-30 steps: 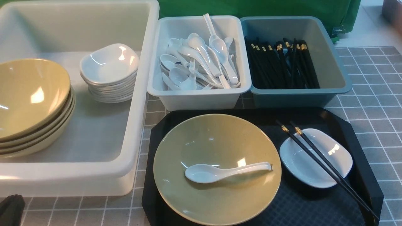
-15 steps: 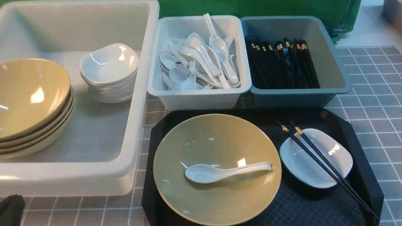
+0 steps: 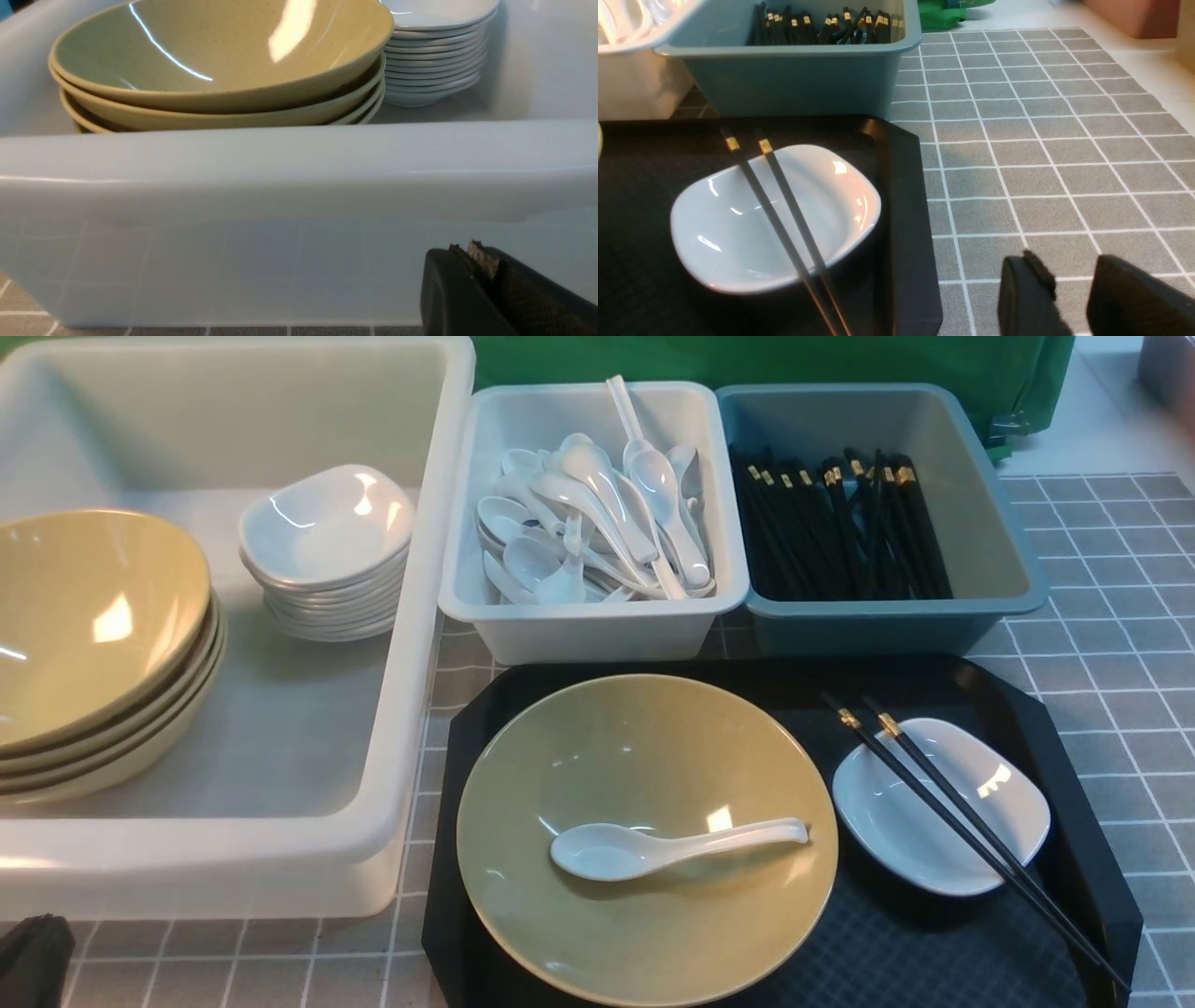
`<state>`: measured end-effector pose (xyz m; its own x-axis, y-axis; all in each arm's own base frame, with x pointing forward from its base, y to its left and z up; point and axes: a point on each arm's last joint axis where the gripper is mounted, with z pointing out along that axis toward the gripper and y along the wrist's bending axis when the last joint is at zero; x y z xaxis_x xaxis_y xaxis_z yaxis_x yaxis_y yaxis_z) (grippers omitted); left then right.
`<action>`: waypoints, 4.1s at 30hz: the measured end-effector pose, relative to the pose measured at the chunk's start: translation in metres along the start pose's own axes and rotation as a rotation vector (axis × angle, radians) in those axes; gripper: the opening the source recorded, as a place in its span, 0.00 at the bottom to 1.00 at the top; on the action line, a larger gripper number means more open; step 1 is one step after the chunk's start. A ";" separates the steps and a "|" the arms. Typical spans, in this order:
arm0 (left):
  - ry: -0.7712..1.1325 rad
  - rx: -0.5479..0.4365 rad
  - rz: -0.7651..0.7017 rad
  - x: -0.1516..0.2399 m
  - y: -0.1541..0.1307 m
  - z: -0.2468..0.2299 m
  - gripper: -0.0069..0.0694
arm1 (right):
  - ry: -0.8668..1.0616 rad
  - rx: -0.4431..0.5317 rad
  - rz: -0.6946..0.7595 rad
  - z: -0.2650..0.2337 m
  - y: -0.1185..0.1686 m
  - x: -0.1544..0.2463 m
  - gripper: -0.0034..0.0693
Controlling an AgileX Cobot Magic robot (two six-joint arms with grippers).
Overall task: On grey table put chopsticks spoon bowls plates into blue grey white boxes.
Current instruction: 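Move the grippers toward the tableware on the black tray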
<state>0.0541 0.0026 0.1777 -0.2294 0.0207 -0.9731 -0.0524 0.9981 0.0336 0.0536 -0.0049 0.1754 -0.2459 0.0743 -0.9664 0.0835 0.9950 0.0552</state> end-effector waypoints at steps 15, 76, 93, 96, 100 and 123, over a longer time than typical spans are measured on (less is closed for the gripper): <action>0.000 0.000 0.000 0.000 0.000 0.000 0.08 | -0.001 0.000 0.145 0.000 0.000 0.000 0.37; 0.670 0.396 0.154 -0.188 -0.034 0.027 0.08 | 0.705 -0.497 -0.439 0.056 0.070 -0.190 0.09; 0.755 0.893 0.602 -0.197 -0.194 0.066 0.08 | 1.102 -0.400 -0.545 0.188 0.116 -0.119 0.47; 0.765 0.908 0.638 -0.191 -0.203 0.065 0.08 | 1.118 -0.386 -0.534 0.199 0.113 -0.111 0.57; 0.797 0.907 0.672 -0.181 -0.212 0.070 0.08 | 1.152 -0.379 -0.532 0.214 0.114 -0.094 0.68; 0.709 0.885 0.623 -0.182 -0.223 0.082 0.08 | 1.168 -0.376 -0.532 0.237 0.119 -0.069 0.25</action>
<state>0.1870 -0.2186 0.3285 -0.4585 0.7301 -0.5067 0.8440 0.5363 0.0090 0.3095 0.0920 0.1891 -0.8572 -0.5002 -0.1223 -0.5028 0.8643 -0.0107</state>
